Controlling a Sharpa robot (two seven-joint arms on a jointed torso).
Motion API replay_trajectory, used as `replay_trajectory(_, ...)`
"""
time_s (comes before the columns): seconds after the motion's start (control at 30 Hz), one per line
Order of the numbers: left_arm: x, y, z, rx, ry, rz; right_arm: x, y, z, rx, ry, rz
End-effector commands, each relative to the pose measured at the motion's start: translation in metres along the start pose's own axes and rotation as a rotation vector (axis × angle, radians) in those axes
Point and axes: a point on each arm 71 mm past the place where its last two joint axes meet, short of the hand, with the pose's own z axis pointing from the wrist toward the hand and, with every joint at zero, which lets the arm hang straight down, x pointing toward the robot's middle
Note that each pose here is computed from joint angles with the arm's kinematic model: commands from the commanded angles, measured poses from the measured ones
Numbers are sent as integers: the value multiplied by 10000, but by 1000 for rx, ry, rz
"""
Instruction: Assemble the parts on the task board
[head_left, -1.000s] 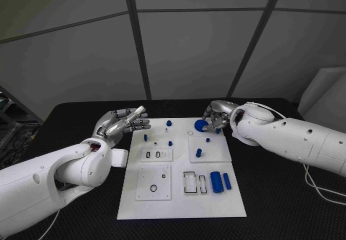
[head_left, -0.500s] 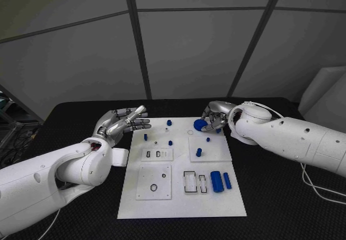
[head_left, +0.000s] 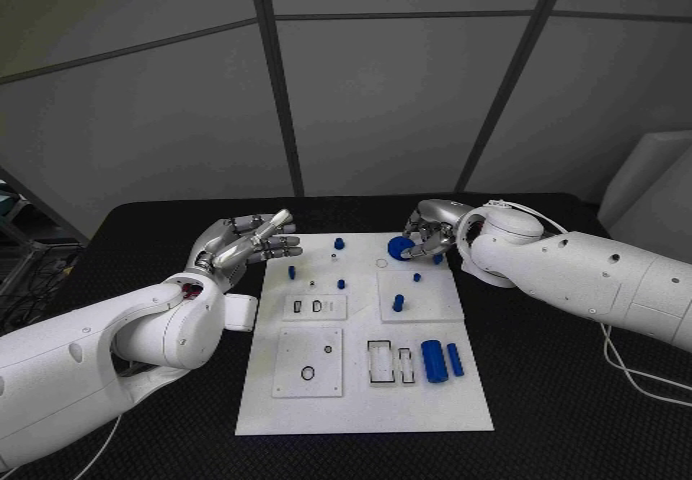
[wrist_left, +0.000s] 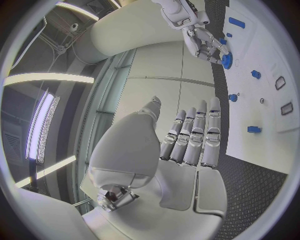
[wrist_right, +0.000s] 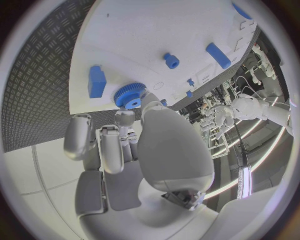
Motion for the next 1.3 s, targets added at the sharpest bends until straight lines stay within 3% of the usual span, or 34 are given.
replay_trajectory(0.03,18,-8,5,3,16,0,35,-6,1,12,30,-6)
replay_trajectory(0.27,17,-8,5,3,18,5,41,7,8,17,33,-9)
replay_trajectory(0.57,16,-5,5,0,20,8,30,67,23,7,4,-103)
replay_trajectory(0.93,17,-3,5,-3,21,8,3,162,30,-7,-53,-188)
replay_trajectory(1.3,18,0,5,-6,22,8,-54,284,-7,-38,-149,-229)
